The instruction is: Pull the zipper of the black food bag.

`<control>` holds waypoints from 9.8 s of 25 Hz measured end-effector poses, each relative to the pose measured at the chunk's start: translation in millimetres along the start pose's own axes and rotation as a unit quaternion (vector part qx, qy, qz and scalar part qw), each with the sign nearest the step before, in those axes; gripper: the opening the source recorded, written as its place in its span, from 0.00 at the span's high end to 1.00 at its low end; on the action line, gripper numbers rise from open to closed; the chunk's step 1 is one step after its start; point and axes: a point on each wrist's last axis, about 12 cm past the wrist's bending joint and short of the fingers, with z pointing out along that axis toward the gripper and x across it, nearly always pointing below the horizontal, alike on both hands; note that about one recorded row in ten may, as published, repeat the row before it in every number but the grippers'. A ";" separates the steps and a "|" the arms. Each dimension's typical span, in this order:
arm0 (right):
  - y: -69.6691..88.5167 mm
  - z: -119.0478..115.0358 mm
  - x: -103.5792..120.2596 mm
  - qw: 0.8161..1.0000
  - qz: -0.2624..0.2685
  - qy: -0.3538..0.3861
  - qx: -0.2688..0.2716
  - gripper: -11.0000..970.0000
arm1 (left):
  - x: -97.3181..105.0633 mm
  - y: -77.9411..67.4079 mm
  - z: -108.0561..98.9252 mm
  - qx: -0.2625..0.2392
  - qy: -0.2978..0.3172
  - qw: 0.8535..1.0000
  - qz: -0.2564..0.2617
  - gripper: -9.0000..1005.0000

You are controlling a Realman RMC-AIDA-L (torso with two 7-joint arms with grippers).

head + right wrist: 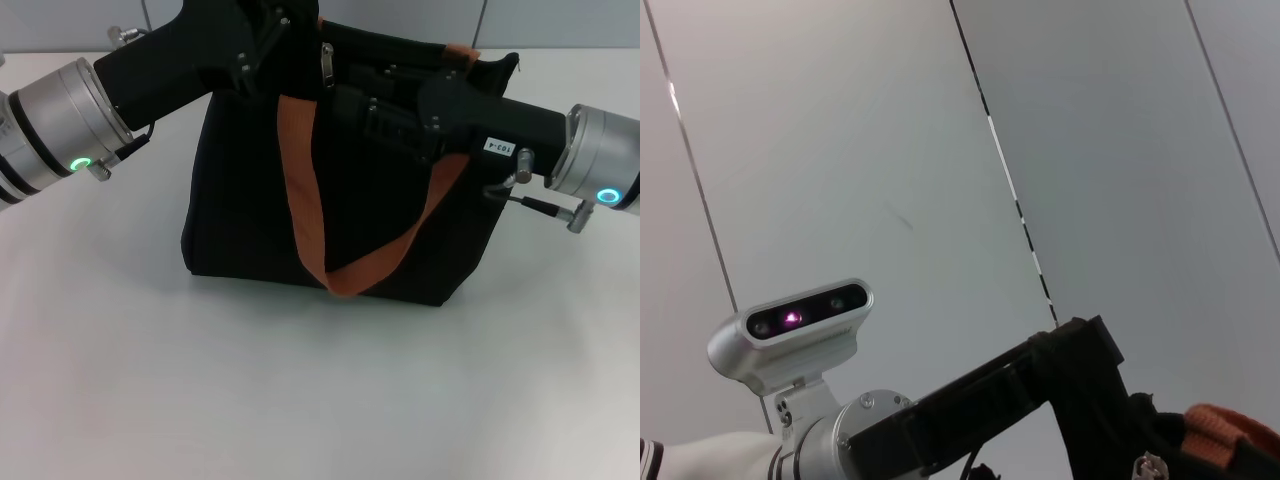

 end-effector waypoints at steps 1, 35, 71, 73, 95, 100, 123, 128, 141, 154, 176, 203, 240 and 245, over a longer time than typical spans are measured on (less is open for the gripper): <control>0.5 1.4 1.0 1.000 -0.002 -0.001 -0.001 0.58 | 0.1 0.0 0.0 0.000 0.000 1.000 0.000 0.98; -4.5 23.4 1.2 1.000 0.012 0.006 0.013 0.72 | 1.2 -5.2 12.8 0.021 -0.005 1.000 -0.012 0.98; -8.9 -10.9 -12.2 0.997 0.074 -0.019 0.027 0.99 | 3.4 -6.4 8.2 0.009 -0.012 1.000 -0.020 0.98; -10.4 -13.6 -15.0 0.996 0.081 -0.017 0.031 0.99 | 3.3 -6.3 8.1 0.009 -0.013 1.000 -0.020 0.98; -18.0 -20.8 -30.8 0.995 0.087 0.013 0.043 0.99 | 3.0 -6.1 8.3 0.009 -0.014 1.000 -0.019 0.98; -17.9 -21.7 -31.3 0.995 0.086 0.018 0.043 0.99 | 3.0 -6.2 8.1 0.009 -0.014 1.000 -0.019 0.98; -10.0 -17.1 -21.8 0.995 0.071 0.063 0.022 0.67 | 1.9 -8.0 12.1 0.017 -0.020 0.999 -0.023 0.98; -10.5 -9.9 -23.7 0.996 0.067 0.063 0.016 0.67 | 1.6 -8.6 12.5 0.019 -0.022 0.999 -0.023 0.98; -8.9 -1.4 -25.5 0.996 0.062 0.071 0.002 0.89 | 2.5 -11.1 12.9 0.023 -0.026 0.999 -0.024 0.97; -15.4 -12.2 -26.8 0.993 0.084 0.074 0.038 0.99 | 3.8 -11.1 8.3 0.017 -0.026 0.999 -0.025 0.97; -8.4 -54.2 -39.9 0.992 0.080 0.063 0.071 0.99 | 2.2 -5.1 -5.3 -0.015 -0.031 0.999 -0.018 0.97; 5.3 -81.6 -45.7 0.995 0.074 0.036 0.052 0.87 | 1.3 -3.7 3.2 -0.012 -0.030 0.999 -0.013 0.97; -8.3 -42.3 -28.4 0.992 0.068 0.084 0.063 0.99 | -1.5 -4.9 6.6 -0.004 -0.042 0.999 -0.017 0.97; -4.2 -53.1 -33.3 0.993 0.055 0.079 0.062 0.99 | -1.5 -2.0 2.2 -0.023 -0.047 0.998 -0.023 0.97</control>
